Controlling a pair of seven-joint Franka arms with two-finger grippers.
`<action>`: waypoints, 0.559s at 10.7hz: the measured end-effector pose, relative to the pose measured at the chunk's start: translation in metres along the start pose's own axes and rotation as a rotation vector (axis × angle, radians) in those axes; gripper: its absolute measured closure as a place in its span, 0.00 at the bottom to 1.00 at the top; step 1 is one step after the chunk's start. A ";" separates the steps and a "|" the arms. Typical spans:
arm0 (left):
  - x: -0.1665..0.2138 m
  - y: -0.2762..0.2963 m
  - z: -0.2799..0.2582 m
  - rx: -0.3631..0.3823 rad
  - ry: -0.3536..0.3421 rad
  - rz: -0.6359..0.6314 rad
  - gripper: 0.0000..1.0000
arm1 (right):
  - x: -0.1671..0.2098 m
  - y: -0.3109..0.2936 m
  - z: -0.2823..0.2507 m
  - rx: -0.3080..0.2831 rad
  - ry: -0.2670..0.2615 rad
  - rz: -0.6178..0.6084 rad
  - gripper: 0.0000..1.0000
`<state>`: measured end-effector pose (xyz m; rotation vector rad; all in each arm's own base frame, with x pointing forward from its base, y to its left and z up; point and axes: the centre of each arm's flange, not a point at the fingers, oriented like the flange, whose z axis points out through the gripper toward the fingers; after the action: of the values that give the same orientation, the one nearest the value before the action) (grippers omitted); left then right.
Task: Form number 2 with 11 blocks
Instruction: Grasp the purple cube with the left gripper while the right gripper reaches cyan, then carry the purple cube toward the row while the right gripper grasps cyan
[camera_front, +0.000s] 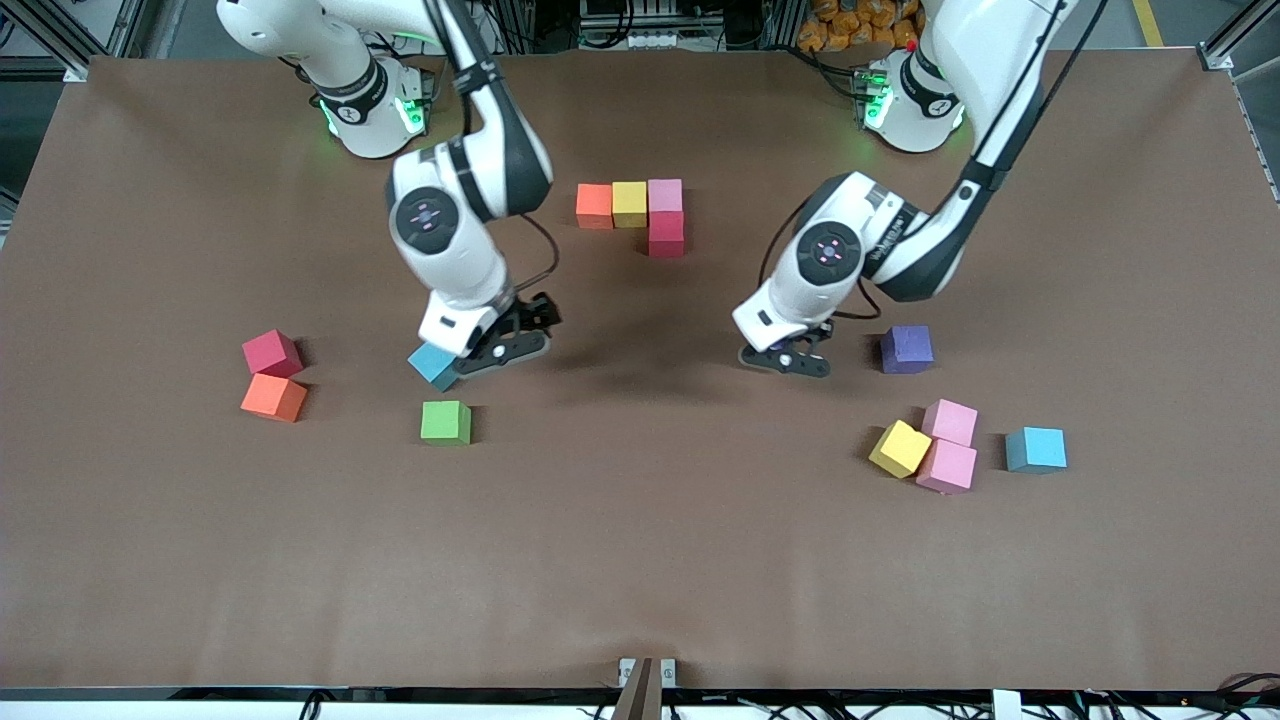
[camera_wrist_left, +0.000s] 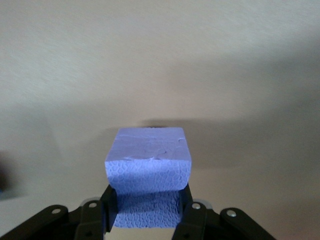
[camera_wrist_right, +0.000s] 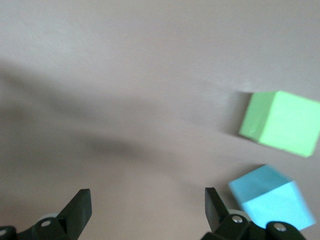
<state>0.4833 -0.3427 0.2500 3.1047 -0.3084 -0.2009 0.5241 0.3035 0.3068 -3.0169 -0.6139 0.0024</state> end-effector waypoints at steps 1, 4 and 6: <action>-0.008 0.019 0.001 -0.021 -0.013 -0.017 0.49 | -0.001 0.019 0.003 0.001 -0.014 -0.082 0.00; -0.038 0.075 0.003 -0.066 -0.051 -0.061 0.49 | -0.021 0.072 0.027 0.027 -0.069 -0.256 0.00; -0.049 0.095 0.002 -0.078 -0.061 -0.079 0.49 | -0.040 0.099 0.047 0.071 -0.071 -0.324 0.00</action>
<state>0.4163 -0.4263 0.2565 3.0398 -0.1742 -0.3025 0.5257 0.1998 0.2531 -2.8238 -1.0773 0.1129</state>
